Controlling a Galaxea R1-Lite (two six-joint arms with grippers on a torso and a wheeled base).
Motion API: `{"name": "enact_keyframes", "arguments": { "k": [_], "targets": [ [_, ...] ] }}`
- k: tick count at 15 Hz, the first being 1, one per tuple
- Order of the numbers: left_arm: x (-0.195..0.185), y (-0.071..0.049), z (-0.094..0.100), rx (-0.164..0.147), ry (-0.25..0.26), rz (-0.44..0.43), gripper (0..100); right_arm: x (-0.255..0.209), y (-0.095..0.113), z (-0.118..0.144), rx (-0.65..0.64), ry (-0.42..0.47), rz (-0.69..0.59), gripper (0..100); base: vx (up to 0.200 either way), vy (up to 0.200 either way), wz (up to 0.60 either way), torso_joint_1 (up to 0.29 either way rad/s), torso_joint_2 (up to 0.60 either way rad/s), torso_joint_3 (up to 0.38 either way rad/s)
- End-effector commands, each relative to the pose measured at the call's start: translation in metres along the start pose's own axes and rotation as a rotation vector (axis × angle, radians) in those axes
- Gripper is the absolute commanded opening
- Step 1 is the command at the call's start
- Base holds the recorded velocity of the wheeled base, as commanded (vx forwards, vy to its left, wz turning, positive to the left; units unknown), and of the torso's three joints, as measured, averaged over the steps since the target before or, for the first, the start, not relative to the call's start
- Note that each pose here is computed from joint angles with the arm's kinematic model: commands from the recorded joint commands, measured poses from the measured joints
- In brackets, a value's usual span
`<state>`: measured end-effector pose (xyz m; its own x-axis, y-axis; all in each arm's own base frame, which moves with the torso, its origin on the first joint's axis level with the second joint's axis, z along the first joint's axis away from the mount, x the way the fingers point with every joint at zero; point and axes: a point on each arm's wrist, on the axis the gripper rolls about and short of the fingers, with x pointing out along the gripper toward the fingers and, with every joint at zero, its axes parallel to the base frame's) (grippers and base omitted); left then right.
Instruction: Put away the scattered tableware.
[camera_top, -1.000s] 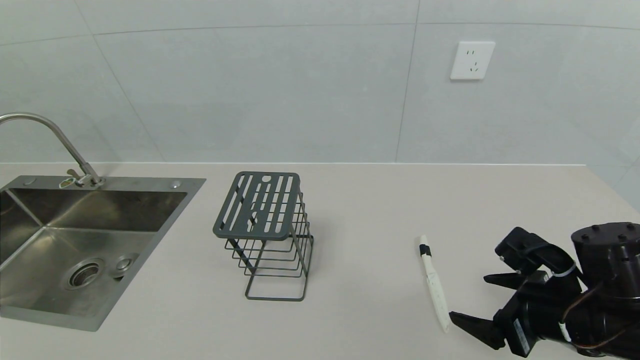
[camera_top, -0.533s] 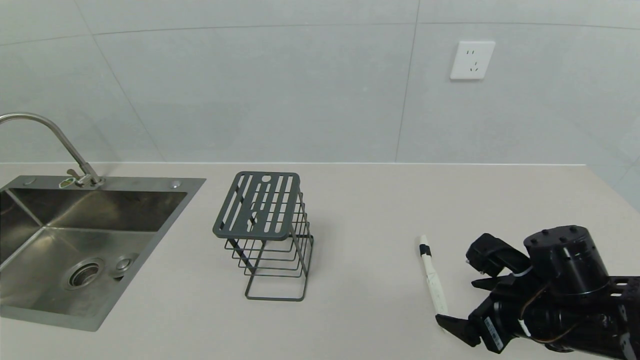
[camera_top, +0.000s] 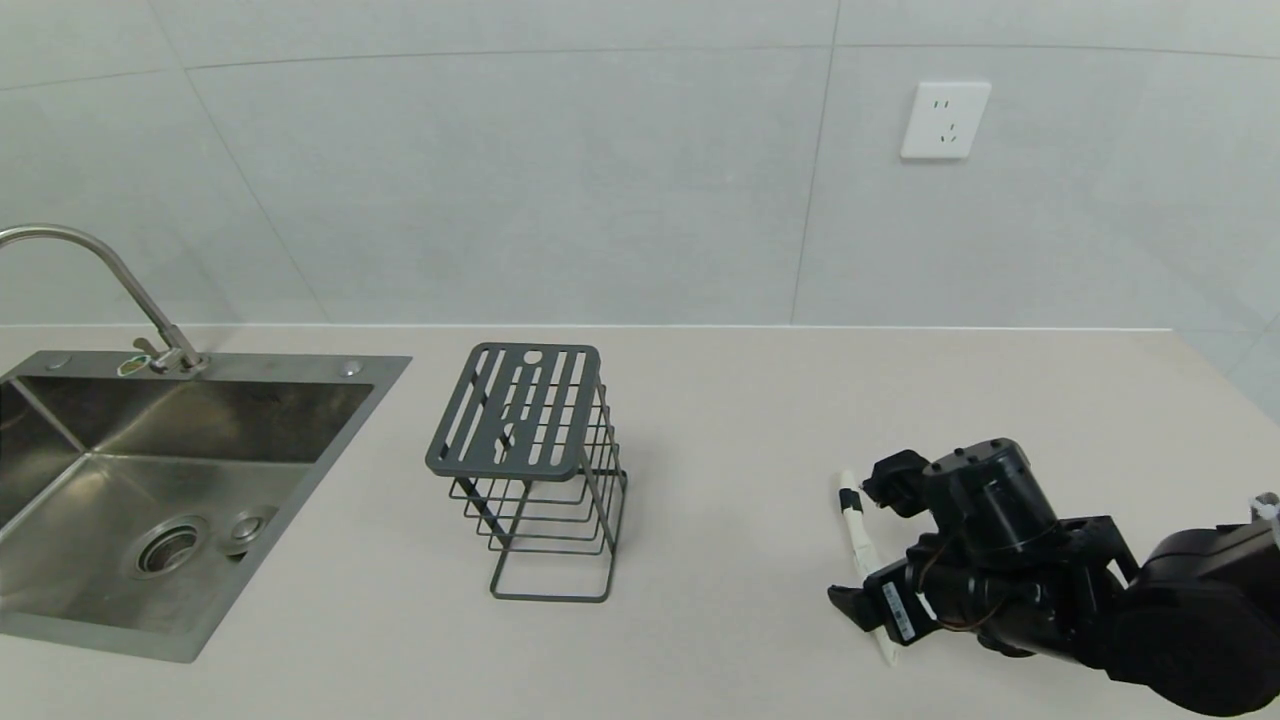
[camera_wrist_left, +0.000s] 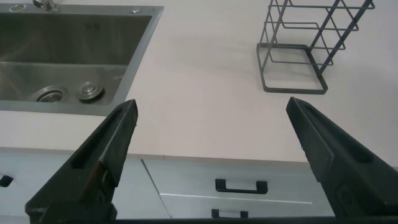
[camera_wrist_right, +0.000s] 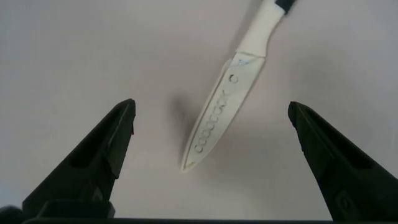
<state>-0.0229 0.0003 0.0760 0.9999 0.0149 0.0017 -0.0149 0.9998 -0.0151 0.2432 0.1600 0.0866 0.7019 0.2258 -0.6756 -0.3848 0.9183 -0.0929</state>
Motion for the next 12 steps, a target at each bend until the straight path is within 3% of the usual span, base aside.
{"name": "enact_keyframes", "arguments": {
  "k": [1,6,12],
  "targets": [
    [0.0,0.0,0.0,0.0,0.0,0.0,100,0.018,0.001,-0.004,-0.003,0.04,-0.021,100,0.0,0.0,0.0,0.0,0.0,0.0],
    [0.0,0.0,0.0,0.0,0.0,0.0,100,0.027,0.002,0.012,0.006,-0.003,-0.047,100,0.0,0.0,0.0,0.0,0.0,0.0],
    [0.0,0.0,0.0,-0.002,0.0,0.0,100,0.034,-0.004,0.01,0.015,0.015,-0.063,100,0.0,0.0,0.0,0.0,0.0,0.0]
  ]
}}
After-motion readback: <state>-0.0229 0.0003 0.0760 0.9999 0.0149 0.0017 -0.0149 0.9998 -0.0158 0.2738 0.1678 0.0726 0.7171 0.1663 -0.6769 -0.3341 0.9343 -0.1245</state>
